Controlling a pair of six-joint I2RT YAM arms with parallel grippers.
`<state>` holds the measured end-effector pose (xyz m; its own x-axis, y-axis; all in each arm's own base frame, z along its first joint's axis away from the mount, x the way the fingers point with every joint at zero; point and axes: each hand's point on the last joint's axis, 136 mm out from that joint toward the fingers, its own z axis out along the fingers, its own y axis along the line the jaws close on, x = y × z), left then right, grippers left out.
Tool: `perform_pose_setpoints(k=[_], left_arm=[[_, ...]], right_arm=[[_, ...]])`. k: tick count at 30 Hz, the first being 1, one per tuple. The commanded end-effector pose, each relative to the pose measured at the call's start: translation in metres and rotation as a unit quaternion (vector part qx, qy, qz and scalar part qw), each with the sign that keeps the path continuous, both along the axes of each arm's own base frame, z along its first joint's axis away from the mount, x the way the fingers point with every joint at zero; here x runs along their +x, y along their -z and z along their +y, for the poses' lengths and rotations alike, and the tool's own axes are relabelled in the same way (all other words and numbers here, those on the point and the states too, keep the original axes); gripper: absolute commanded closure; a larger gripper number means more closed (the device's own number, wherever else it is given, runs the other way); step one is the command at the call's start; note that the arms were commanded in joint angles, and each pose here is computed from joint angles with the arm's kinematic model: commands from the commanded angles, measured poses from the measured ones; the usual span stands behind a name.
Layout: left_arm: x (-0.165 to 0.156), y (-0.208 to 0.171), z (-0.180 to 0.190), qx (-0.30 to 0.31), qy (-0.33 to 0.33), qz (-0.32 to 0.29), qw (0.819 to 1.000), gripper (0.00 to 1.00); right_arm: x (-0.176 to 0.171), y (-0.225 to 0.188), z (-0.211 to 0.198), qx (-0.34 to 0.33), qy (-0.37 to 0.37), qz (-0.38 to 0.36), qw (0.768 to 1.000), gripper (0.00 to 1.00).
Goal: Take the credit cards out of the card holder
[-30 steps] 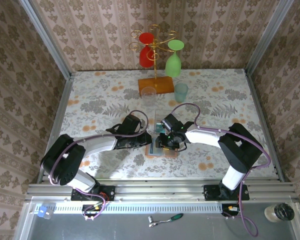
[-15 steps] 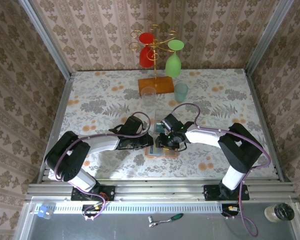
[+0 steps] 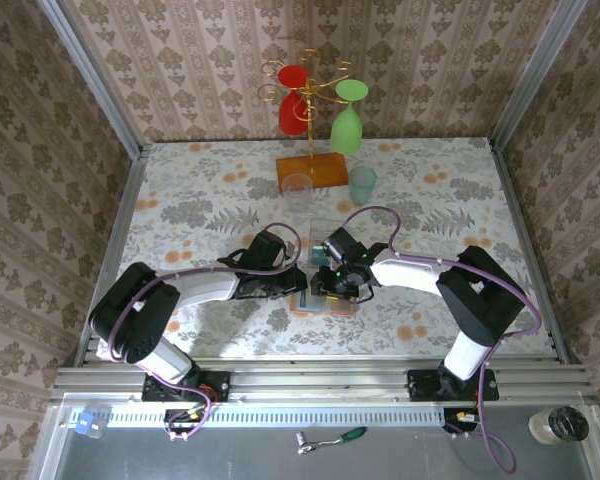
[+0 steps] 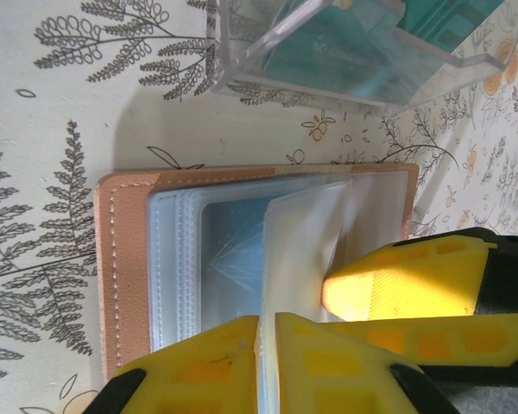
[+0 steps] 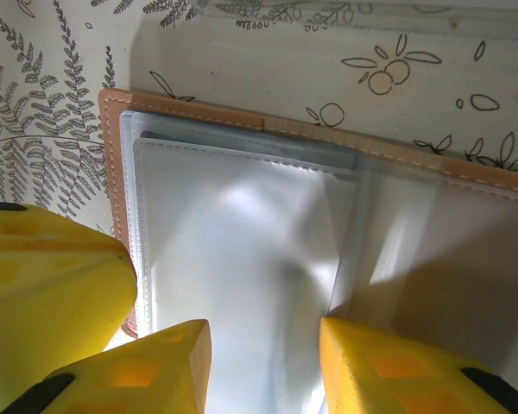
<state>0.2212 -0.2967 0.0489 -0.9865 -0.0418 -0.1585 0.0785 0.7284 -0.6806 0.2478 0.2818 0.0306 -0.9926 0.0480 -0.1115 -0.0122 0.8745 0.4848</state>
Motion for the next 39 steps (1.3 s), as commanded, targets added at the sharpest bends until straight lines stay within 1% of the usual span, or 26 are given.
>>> perform_pose_setpoints(k=[1, 14, 24, 31, 35, 39], left_arm=[[-0.001, -0.005, -0.008, -0.013, 0.007, 0.001, 1.0, 0.88], [-0.001, -0.004, -0.015, -0.029, 0.012, 0.011, 0.999, 0.88], [0.0, -0.009, -0.015, -0.032, 0.008, 0.008, 0.999, 0.88], [0.0, -0.012, -0.016, -0.031, 0.008, 0.006, 0.999, 0.88], [0.001, -0.011, -0.007, -0.008, -0.003, -0.002, 1.0, 0.89], [0.002, -0.01, 0.009, 0.019, -0.019, -0.01, 1.0, 0.91]], right_arm=[[-0.003, 0.001, -0.005, -0.014, -0.004, -0.003, 1.0, 0.62], [-0.002, -0.002, -0.004, -0.011, -0.004, -0.005, 1.0, 0.61], [0.001, -0.02, -0.008, -0.004, 0.001, -0.031, 1.0, 0.62], [0.001, -0.019, -0.01, 0.0, 0.005, -0.031, 0.999, 0.62], [0.001, -0.018, -0.001, 0.022, -0.001, -0.022, 1.0, 0.66], [0.001, -0.017, 0.008, 0.048, -0.001, -0.015, 0.999, 0.73]])
